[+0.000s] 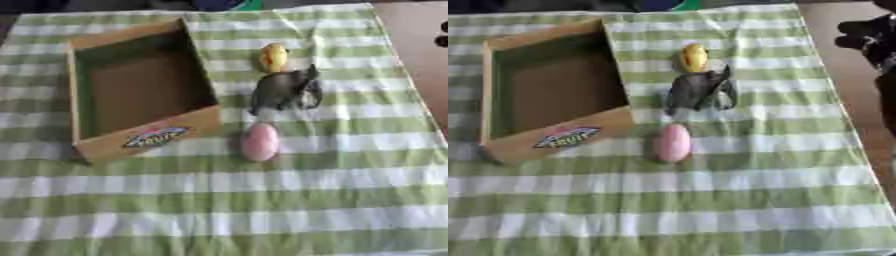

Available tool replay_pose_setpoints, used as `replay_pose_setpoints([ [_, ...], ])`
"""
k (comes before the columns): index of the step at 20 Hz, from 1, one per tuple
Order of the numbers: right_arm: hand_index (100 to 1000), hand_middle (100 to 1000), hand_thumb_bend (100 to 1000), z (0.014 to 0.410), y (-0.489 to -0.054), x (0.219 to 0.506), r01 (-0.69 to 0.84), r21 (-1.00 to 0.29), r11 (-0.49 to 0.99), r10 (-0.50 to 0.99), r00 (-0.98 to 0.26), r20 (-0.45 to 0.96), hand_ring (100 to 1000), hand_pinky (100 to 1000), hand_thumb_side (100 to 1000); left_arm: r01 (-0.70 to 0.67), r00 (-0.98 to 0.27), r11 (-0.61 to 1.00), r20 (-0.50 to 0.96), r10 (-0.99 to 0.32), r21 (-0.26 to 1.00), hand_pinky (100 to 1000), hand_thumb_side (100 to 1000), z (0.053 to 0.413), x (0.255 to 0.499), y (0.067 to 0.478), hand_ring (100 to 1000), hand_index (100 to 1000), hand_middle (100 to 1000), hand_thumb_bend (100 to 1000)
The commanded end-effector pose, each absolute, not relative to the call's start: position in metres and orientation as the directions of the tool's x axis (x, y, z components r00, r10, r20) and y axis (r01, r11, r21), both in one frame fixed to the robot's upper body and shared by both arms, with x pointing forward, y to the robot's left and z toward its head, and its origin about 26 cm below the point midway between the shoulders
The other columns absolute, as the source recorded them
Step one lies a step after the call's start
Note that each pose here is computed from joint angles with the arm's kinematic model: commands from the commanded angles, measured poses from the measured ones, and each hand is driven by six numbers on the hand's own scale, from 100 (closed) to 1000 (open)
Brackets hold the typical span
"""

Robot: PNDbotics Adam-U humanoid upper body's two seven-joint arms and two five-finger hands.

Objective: Pick up objects on the table and place them in the box.

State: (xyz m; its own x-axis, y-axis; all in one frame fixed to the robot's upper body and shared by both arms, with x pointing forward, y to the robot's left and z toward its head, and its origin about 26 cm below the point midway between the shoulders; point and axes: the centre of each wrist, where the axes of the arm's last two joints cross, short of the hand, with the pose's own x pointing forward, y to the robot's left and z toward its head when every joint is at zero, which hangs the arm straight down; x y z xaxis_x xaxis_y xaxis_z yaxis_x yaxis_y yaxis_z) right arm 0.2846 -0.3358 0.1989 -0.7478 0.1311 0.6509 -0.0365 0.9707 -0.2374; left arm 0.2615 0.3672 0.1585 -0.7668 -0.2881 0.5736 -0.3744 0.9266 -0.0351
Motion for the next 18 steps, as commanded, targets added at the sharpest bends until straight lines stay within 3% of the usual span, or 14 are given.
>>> replay_pose_setpoints([
  [1,865,550,100,0.207,-0.336,0.282,-0.038,-0.252,0.967,0.134,-0.765,0.63,760,750,981,-0.371,-0.783,0.929,0.541,-0.307,-0.011,495,892,0.169,0.259,0.369,677,794,666,100],
  [11,877,558,100,0.216,-0.334,0.284,-0.042,-0.284,0.958,0.146,-0.78,0.608,764,749,987,-0.365,-0.783,0.931,0.544,-0.303,-0.008,494,894,0.171,0.26,0.369,676,791,664,100],
  [18,887,593,100,0.253,-0.332,0.291,0.006,-0.53,0.848,0.313,-0.812,0.492,782,744,997,-0.358,-0.779,0.934,0.547,-0.305,0.01,493,893,0.171,0.26,0.369,677,790,664,100],
])
